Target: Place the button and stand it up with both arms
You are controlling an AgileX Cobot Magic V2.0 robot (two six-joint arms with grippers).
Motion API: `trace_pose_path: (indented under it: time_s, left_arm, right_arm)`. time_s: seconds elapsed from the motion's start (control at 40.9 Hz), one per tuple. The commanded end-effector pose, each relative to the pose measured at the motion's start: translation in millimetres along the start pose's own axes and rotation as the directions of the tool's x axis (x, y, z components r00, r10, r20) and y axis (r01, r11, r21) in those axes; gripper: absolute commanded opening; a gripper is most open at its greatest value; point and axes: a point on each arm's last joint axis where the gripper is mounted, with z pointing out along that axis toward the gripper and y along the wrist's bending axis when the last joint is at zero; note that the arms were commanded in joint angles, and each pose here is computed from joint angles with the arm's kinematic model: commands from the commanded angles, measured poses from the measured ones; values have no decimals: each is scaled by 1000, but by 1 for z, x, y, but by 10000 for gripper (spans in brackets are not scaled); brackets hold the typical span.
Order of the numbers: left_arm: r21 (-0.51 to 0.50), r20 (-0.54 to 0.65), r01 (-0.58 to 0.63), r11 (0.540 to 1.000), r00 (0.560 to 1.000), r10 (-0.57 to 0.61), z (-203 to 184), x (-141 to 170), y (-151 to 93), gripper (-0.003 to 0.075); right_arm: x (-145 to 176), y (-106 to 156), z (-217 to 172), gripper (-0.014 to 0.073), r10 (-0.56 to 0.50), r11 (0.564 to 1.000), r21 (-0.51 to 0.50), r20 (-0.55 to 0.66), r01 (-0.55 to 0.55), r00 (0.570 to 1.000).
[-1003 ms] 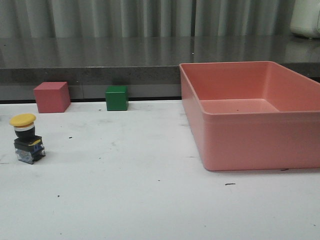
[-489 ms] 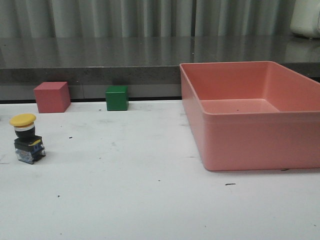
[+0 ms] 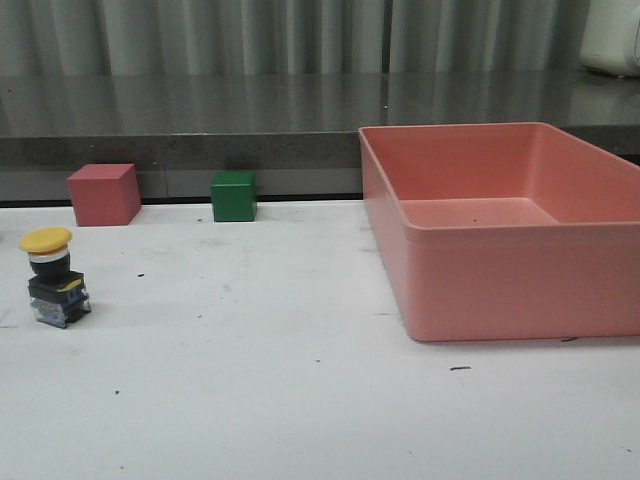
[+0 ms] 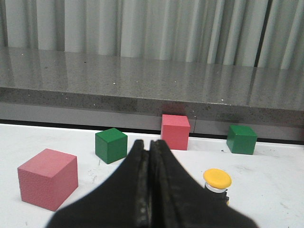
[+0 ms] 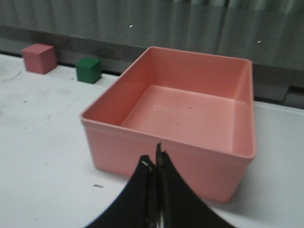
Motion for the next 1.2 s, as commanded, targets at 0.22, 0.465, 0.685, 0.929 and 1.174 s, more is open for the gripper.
trace_pose_path:
  time_s: [0.22,0.465,0.685,0.929,1.174]
  left_arm:
    - [3,96,2,1000,995,-2,-2,-4,0,-20]
    - [3,96,2,1000,995,-2,-2,-4,0,-20]
    - [3,96,2,1000,995,-2,-2,-4,0,-20]
    - [3,96,2,1000,995,-2,-2,-4,0,-20]
    - [3,96,2,1000,995,-2,-2,-4,0,-20]
  right_arm:
    - [22,-12,0,-68,-35,977,210,290,-28,956]
    - [22,-15,-1,-68,-42,966,255,285,-34,958]
    - [22,-15,-1,-68,-42,965,258,284,-34,958]
    - [23,-15,-1,-68,-26,966,256,280,-48,960]
    - [23,-15,-1,-68,-19,966,254,286,-57,958]
